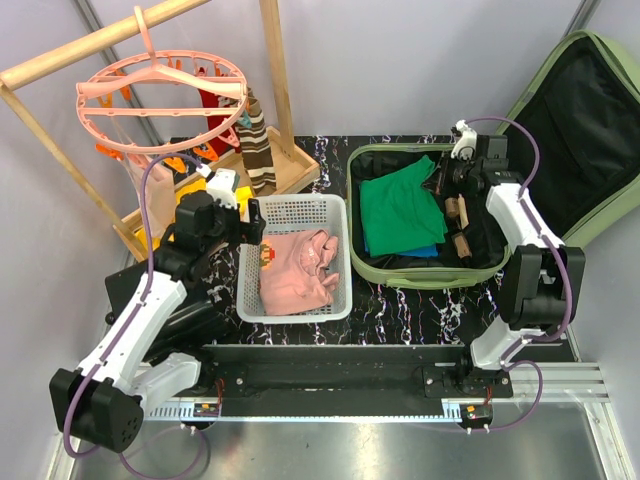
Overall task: Open, take out, and arrange the luggage
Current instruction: Pick up the object with the right arm, then place the object in the container
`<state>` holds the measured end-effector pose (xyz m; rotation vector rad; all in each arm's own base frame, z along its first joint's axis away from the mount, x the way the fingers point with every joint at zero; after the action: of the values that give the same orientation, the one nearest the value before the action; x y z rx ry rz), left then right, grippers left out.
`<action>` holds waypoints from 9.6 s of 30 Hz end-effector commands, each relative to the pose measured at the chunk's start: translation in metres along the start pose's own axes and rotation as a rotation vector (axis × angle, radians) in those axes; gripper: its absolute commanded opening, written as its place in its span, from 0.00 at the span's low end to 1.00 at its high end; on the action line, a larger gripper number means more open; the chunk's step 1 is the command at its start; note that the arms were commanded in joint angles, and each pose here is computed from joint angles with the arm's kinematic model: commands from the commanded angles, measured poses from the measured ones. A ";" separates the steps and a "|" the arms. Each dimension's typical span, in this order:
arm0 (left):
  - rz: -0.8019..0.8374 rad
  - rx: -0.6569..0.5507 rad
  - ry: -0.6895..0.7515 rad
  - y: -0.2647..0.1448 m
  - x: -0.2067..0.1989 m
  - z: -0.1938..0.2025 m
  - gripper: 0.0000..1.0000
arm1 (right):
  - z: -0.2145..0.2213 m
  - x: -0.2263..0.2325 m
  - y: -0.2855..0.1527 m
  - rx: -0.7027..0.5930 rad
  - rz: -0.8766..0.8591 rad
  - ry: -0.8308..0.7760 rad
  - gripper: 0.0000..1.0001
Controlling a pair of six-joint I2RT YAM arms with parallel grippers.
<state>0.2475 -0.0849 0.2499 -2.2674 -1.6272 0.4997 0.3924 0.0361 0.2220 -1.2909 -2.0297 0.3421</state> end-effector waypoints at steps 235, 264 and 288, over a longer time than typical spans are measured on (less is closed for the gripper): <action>-0.009 0.006 -0.168 0.043 -0.042 0.008 0.99 | 0.153 0.240 0.089 0.247 -0.094 -0.040 0.85; -0.250 0.273 -0.099 0.109 -0.025 0.074 0.52 | 0.157 0.230 0.091 0.221 -0.070 -0.095 0.39; -0.245 0.340 -0.132 0.115 -0.024 0.099 0.38 | 0.161 0.227 0.088 0.228 -0.067 -0.104 0.38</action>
<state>0.2874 -0.1322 0.1105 -1.7310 -1.7017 0.7659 0.2787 0.3063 0.1372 -1.0142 -1.9986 0.6363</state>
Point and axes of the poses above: each gripper's point midway between its finger pads, its own y axis out along the fingers, its own x axis along the line the jaws close on, z = x × y, the point moved 8 cm from there along -y, back along the fingers, and after that the axes turned 1 degree about y, right-handed, at the moved point
